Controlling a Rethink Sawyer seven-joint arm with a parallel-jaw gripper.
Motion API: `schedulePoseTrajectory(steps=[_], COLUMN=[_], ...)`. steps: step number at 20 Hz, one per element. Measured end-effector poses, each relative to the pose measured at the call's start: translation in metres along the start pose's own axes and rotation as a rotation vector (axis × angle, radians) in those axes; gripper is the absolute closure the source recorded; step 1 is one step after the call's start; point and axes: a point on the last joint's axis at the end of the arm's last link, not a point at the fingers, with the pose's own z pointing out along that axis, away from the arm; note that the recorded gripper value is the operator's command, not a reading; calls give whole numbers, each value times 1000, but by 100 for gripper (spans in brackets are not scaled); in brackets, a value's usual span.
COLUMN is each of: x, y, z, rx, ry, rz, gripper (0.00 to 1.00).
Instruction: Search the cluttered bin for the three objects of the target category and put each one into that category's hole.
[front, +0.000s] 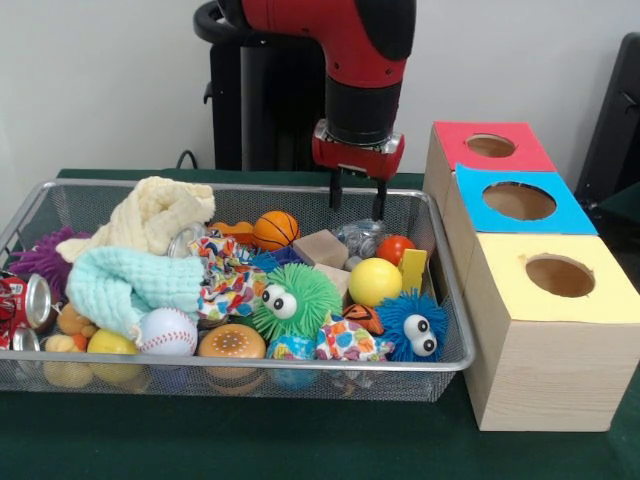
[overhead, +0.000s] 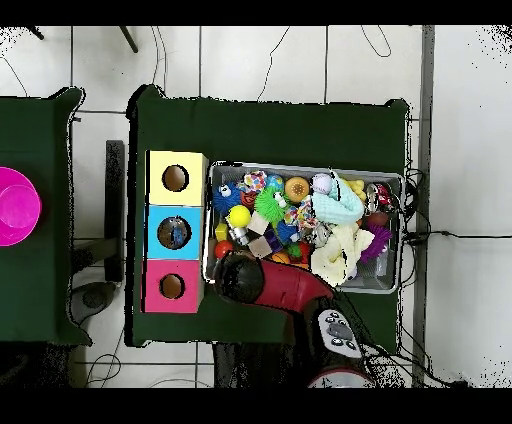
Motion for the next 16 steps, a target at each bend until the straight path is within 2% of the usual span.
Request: schedulePoseTrajectory(steps=[9,16], x=[-8,6], y=[3,5], z=[3,33], rx=[-19,-3], ry=[-66,-74], rz=[0,-14], gripper=[0,0])
